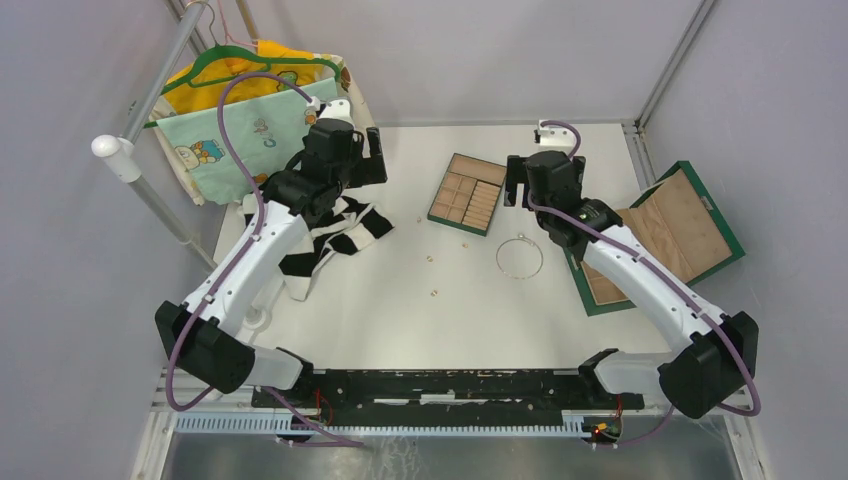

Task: Organize the mixed jewelry

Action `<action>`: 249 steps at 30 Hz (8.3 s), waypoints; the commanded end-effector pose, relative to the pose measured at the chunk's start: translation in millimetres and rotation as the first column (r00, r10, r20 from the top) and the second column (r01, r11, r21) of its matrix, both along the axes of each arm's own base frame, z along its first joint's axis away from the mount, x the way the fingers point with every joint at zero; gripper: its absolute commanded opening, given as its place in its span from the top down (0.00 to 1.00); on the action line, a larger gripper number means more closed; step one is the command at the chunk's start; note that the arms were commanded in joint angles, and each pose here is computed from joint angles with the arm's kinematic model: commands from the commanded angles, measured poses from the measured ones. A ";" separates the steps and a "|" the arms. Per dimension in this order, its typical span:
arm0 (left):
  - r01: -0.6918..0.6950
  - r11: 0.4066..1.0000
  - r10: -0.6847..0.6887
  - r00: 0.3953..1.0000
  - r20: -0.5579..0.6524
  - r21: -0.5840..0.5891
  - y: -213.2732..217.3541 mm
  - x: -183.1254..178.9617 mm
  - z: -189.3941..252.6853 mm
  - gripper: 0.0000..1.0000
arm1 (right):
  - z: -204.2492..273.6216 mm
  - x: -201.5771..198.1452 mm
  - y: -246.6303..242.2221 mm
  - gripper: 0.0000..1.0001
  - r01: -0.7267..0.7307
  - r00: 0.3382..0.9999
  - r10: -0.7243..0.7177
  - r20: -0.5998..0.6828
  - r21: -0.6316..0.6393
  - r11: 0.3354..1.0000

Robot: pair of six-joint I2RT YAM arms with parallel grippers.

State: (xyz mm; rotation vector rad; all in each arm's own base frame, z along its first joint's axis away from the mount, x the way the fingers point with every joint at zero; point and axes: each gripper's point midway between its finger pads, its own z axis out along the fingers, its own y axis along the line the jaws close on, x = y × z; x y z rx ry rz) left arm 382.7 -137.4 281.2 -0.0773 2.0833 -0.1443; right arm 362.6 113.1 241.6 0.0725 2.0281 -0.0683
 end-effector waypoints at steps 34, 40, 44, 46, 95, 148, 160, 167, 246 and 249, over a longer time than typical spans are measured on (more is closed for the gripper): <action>0.297 0.954 -0.279 0.932 -0.231 0.050 -77.0 -59.3 -98.1 0.00 | -80.6 -28.6 -20.4 0.02 -0.004 0.977 -0.014 -0.213 -0.084 0.996; 0.219 0.974 -0.203 0.954 -0.223 0.050 -71.1 -51.0 -97.9 0.00 | -95.7 -24.6 30.2 0.02 -0.216 0.944 0.230 -0.238 0.081 0.973; 0.152 0.988 -0.141 0.956 -0.259 0.024 -58.6 -48.2 -106.1 0.00 | -112.1 -20.8 65.2 0.02 -0.291 0.903 0.308 -0.299 0.103 0.951; 0.095 0.995 -0.087 0.963 -0.254 0.021 -46.8 -46.6 -105.0 0.00 | -119.0 -17.7 79.0 0.02 -0.306 0.893 0.321 -0.314 0.099 0.947; 0.164 0.968 -0.076 0.911 -0.404 0.188 -107.3 51.4 -243.0 0.30 | -77.4 -10.1 10.6 0.29 -0.088 0.974 0.069 -0.216 -0.079 0.993; 0.136 0.985 -0.060 0.856 -0.513 0.111 -106.4 46.6 -270.0 0.69 | -74.4 -0.2 18.4 0.30 -0.108 0.972 0.089 -0.218 -0.080 0.991; 0.144 0.983 -0.067 0.857 -0.510 0.113 -106.7 47.6 -268.4 0.86 | -73.6 -1.1 15.2 0.30 -0.098 0.974 0.077 -0.211 -0.087 0.991; 0.193 0.976 -0.119 0.861 -0.494 0.100 -109.1 53.6 -245.7 0.86 | -71.1 -1.9 11.4 0.30 -0.087 0.976 0.066 -0.206 -0.097 0.991; 0.227 0.969 -0.133 0.815 -0.564 0.100 -114.9 54.9 -267.8 0.76 | -74.9 -21.5 -0.3 0.30 -0.074 0.977 0.054 -0.208 -0.091 0.993; 0.208 0.970 -0.102 0.819 -0.564 0.125 -110.4 56.5 -267.9 0.71 | -75.5 -22.0 -1.0 0.30 -0.071 0.977 0.051 -0.207 -0.091 0.993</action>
